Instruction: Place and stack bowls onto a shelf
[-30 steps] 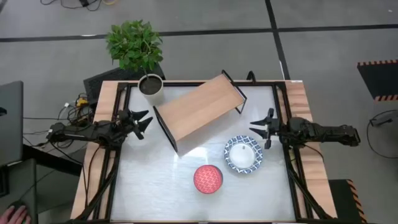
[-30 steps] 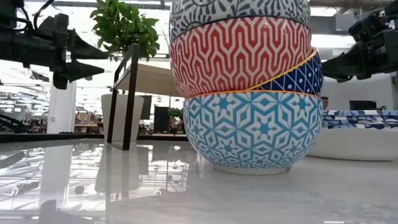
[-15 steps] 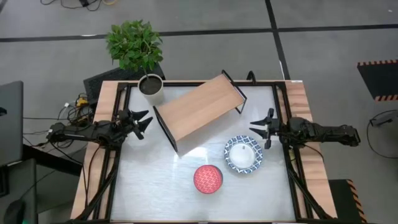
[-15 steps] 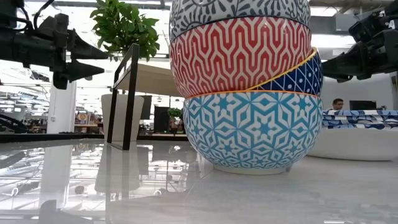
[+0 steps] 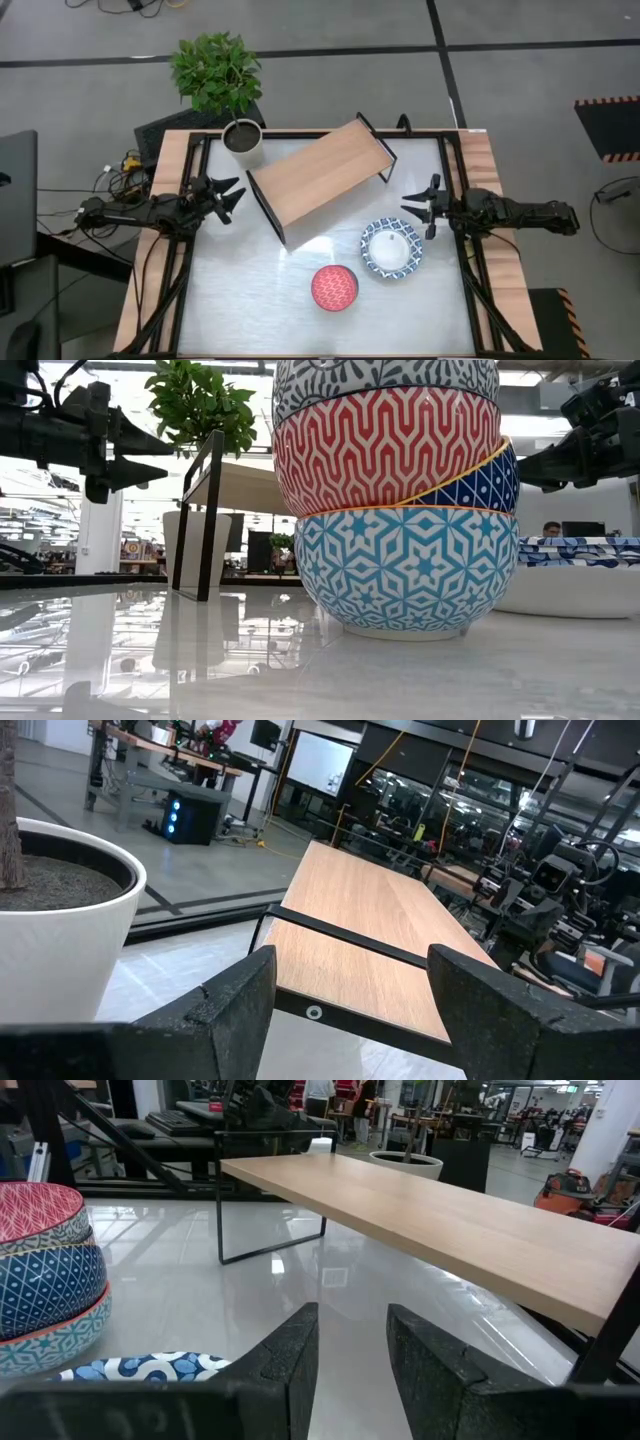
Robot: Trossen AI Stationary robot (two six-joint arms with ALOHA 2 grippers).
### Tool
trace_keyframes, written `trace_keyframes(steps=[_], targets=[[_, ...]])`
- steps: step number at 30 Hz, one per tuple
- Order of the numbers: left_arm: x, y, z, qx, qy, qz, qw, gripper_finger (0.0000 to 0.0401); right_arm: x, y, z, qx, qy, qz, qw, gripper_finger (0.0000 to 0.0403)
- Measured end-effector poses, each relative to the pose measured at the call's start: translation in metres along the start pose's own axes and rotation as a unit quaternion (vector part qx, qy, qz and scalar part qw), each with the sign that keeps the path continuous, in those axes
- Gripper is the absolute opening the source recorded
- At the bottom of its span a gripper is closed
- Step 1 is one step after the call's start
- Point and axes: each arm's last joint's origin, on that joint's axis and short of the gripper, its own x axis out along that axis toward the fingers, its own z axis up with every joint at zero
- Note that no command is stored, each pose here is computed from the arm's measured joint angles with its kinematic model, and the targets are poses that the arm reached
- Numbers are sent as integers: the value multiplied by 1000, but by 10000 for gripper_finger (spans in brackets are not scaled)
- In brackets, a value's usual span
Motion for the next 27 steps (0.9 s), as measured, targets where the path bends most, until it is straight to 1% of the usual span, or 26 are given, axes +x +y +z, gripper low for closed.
trace_keyframes(steps=[15,18,21,24,27], targets=[[0,0,0,-3,0,-1,1000,246,0,0,0,0,0,0,1000,148],[0,0,1,-36,-5,2,999,246,0,0,0,0,0,0,1000,148],[0,1,1,-71,-12,23,997,246,0,0,0,0,0,0,1000,148],[0,1,1,-124,-13,25,992,246,0,0,0,0,-1,0,1000,148],[0,2,0,-165,-11,24,986,246,0,0,0,0,0,0,1000,148]])
